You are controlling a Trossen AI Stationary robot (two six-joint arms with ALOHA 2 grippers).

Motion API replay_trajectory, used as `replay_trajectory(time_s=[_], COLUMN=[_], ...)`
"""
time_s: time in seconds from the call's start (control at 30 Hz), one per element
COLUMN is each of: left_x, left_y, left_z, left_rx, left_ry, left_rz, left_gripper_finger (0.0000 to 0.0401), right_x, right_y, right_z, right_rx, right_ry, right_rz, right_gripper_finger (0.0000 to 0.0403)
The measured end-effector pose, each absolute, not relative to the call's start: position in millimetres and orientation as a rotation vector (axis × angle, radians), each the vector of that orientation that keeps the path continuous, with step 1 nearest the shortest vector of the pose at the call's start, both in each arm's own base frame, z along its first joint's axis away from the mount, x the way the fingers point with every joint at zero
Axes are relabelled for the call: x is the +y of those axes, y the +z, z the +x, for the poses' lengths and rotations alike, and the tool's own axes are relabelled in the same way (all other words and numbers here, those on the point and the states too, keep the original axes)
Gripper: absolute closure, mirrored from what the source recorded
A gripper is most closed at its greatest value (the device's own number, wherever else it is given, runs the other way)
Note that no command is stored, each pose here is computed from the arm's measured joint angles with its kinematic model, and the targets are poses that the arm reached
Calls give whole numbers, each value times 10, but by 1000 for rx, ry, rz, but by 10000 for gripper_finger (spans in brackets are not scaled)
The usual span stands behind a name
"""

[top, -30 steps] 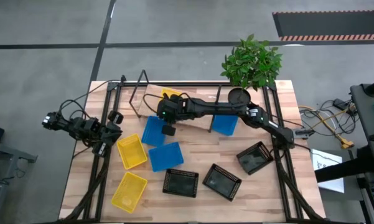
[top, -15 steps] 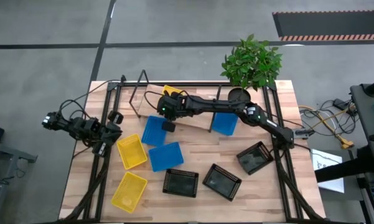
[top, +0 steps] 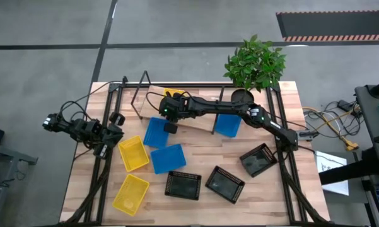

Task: Stack baskets on shelf by color
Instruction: Put the top right yellow basket on the shelf

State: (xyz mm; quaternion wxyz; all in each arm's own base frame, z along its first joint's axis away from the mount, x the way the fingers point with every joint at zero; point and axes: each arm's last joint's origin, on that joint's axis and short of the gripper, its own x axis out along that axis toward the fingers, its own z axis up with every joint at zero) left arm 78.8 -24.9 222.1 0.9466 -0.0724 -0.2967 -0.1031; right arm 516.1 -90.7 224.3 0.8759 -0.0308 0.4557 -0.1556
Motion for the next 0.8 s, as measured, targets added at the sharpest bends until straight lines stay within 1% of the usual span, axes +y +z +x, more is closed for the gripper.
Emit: replay_trajectory(time_s=[0.2, 0.4, 0.47, 0.57, 0.8], left_x=[-249, -249, -249, -250, -250], left_y=[2221, 2221, 2221, 2221, 2221], left_z=[788, 788, 788, 788, 788], left_rx=[-604, -604, -604, -604, -604], left_ry=[-210, -210, -211, -211, -211], left_rz=[-148, -148, -148, -148, -148], left_gripper_finger=[375, 375, 375, 375, 375], right_x=[-898, -813, -808, -864, -1050], right_y=[2293, 2681, 2785, 2831, 2738], right_z=[5165, 5070, 4995, 4892, 4741], right_rx=[937, 928, 942, 1006, 1163], right_ry=[-335, -318, -336, -403, -437], right_rz=[-39, -62, -97, -147, -152], right_gripper_finger=[301, 283, 287, 304, 365])
